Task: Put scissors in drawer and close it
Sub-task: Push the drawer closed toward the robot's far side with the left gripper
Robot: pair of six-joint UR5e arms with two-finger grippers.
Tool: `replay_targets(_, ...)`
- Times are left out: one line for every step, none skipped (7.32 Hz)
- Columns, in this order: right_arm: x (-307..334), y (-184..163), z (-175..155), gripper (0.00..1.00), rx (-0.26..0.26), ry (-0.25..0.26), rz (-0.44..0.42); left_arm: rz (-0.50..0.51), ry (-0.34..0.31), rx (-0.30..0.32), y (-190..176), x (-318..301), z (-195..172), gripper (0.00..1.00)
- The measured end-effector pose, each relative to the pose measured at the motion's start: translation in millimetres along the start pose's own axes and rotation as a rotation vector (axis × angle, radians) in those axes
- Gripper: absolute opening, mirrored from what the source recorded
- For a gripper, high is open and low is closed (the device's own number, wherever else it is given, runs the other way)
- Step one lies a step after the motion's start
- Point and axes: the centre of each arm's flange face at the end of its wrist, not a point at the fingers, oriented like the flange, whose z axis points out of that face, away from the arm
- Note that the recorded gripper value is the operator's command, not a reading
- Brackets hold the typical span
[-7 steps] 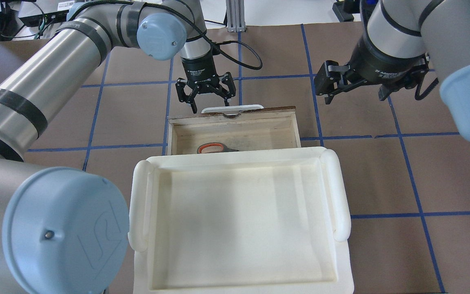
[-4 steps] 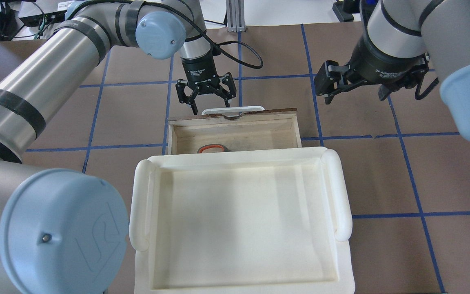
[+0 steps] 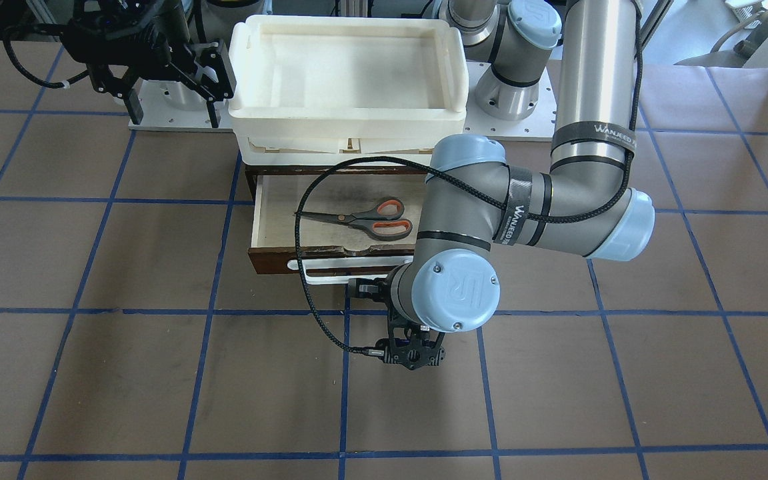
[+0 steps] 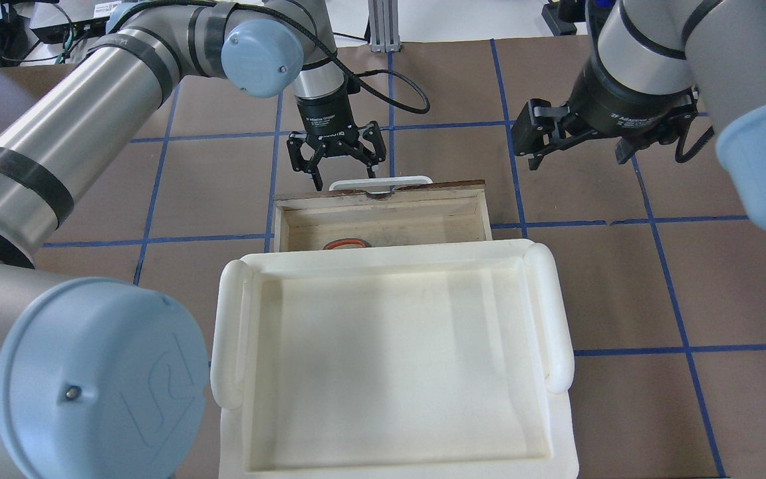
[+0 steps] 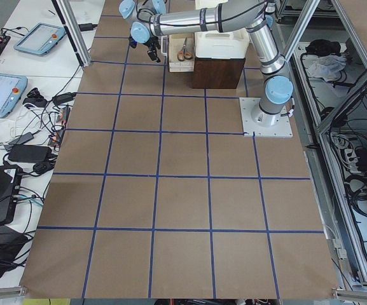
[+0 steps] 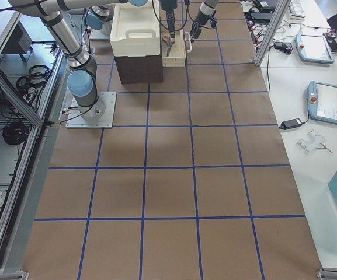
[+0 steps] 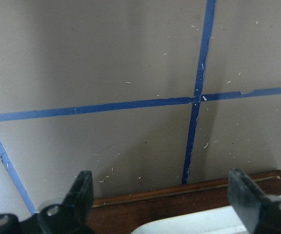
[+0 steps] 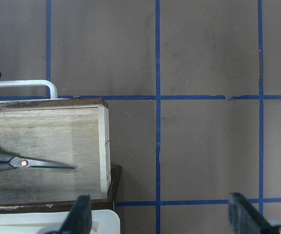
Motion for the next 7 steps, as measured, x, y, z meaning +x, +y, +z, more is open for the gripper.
replay_targets(0.2, -0.1, 0.0, 1.00, 0.000, 0.000, 0.000, -0.001, -0.001, -0.009, 5.5, -0.1, -1.2, 1.00)
replay_targets(0.2, 0.0, 0.1, 1.00, -0.001, 0.001, 0.000, -0.002, -0.003, -0.017, 10.4, -0.3, -0.5, 1.00)
replay_targets(0.3, 0.1, 0.2, 1.00, -0.001, 0.002, 0.000, -0.002, -0.006, -0.024, 15.0, -0.6, 1.4, 1.00)
replay_targets(0.4, 0.1, 0.2, 1.00, -0.001, 0.002, 0.000, -0.003, -0.009, -0.030, 19.7, -1.4, 3.5, 1.00)
replay_targets(0.3, 0.1, 0.2, 1.00, -0.001, 0.002, 0.000, -0.002, -0.011, -0.037, 24.7, -1.8, 5.3, 1.00)
replay_targets(0.4, 0.1, 0.2, 1.00, -0.002, 0.001, 0.001, 0.000, -0.012, -0.039, 30.0, -1.7, 5.3, 1.00)
replay_targets(0.4, 0.1, 0.2, 1.00, -0.002, 0.002, 0.001, 0.000, -0.013, -0.044, 35.0, -2.0, 5.9, 1.00)
